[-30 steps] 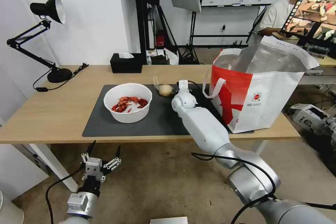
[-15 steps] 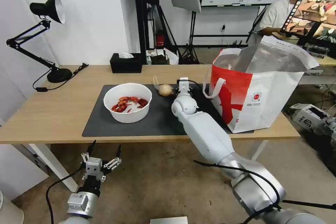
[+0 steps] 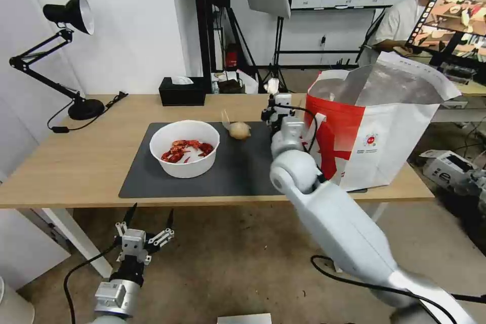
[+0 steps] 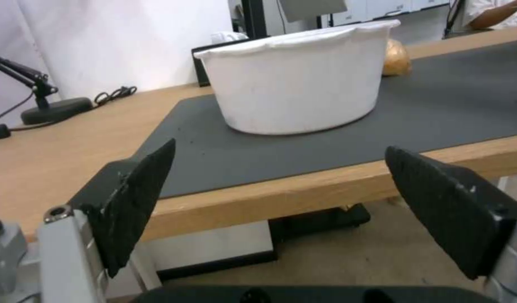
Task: Pick up the trash from the table and place it into the takeout bag.
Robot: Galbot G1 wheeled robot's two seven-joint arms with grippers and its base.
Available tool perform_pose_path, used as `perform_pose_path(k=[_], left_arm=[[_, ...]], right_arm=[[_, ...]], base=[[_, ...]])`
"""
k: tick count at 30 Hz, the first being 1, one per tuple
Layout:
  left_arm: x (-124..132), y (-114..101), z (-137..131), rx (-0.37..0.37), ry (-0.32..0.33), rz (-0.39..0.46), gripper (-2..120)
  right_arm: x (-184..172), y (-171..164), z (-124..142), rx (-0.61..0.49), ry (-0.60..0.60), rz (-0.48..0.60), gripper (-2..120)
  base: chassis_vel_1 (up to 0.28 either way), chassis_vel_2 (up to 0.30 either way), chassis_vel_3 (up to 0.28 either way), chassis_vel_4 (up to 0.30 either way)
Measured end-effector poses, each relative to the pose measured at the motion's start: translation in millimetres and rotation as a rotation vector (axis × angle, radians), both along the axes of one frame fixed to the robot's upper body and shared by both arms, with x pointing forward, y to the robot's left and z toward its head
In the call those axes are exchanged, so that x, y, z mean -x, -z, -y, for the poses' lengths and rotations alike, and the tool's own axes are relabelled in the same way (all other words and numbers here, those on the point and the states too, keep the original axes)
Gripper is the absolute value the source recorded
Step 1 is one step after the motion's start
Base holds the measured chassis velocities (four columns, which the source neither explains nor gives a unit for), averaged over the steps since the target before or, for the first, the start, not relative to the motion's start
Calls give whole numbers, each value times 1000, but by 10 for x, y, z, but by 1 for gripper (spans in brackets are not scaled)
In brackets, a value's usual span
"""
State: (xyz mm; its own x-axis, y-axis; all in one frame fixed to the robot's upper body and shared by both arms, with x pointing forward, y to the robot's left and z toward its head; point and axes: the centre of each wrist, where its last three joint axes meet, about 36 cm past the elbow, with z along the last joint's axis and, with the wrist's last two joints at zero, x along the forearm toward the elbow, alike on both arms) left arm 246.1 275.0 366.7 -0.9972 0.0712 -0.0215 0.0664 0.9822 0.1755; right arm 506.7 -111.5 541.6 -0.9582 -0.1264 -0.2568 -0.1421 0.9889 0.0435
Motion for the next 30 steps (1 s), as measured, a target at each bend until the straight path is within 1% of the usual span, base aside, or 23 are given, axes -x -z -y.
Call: perform_pose_path(k=[2, 4, 5, 7, 8, 10, 11, 12, 15, 16, 18, 20, 21, 22, 24, 25, 27, 28, 30], left_arm=[[6, -2, 6, 1, 0, 2, 100], [7, -2, 7, 1, 0, 2, 100], [16, -9, 4, 0, 0, 2, 100], [21, -25, -4, -3, 0, 5, 100], [21, -25, -4, -3, 0, 5, 100], [27, -36, -3, -3, 0, 6, 100], [30, -39, -1, -3, 1, 6, 100], [30, -39, -1, -3, 1, 6, 100], [40, -38, 26, 6, 3, 5, 100], [40, -38, 26, 6, 3, 5, 100], [44, -32, 61, 16, 4, 4, 100], [45, -30, 70, 19, 4, 4, 100], [48, -26, 88, 24, 4, 3, 100], [48, -26, 88, 24, 4, 3, 100], [55, -28, 98, 26, 5, 2, 100], [55, -28, 98, 26, 5, 2, 100], [61, -35, 99, 26, 6, 2, 100], [61, -35, 99, 26, 6, 2, 100], [66, -44, 98, 25, 5, 3, 100]], right_arm=[[25, -106, 128, -17, 2, 74, 0], [26, -117, 139, -18, 4, 79, 0], [28, -230, 271, -22, 40, 118, 0], [30, -355, 446, 9, 130, 128, 0], [30, -355, 446, 9, 130, 128, 0], [39, -454, 643, 41, 222, 95, 0], [47, -487, 735, 48, 249, 66, 0], [47, -487, 735, 48, 249, 66, 0], [99, -550, 951, 36, 279, -46, 0], [99, -550, 951, 36, 279, -46, 0], [108, -561, 1056, 32, 294, -102, 0], [108, -567, 1079, 31, 300, -115, 0], [121, -596, 1122, 30, 311, -152, 0], [121, -596, 1122, 30, 311, -152, 0], [164, -635, 1172, 34, 295, -209, 2], [164, -635, 1172, 34, 295, -209, 2], [208, -657, 1212, 47, 263, -253, 14], [208, -657, 1212, 47, 263, -253, 14], [224, -676, 1232, 39, 245, -273, 24]], base=[[0, 0, 0, 0], [0, 0, 0, 0], [0, 0, 0, 0], [0, 0, 0, 0], [0, 0, 0, 0], [0, 0, 0, 0], [0, 0, 0, 0], [0, 0, 0, 0], [0, 0, 0, 0], [0, 0, 0, 0], [0, 0, 0, 0], [0, 0, 0, 0], [0, 0, 0, 0], [0, 0, 0, 0], [0, 0, 0, 0], [0, 0, 0, 0], [0, 0, 0, 0], [0, 0, 0, 0], [0, 0, 0, 0]])
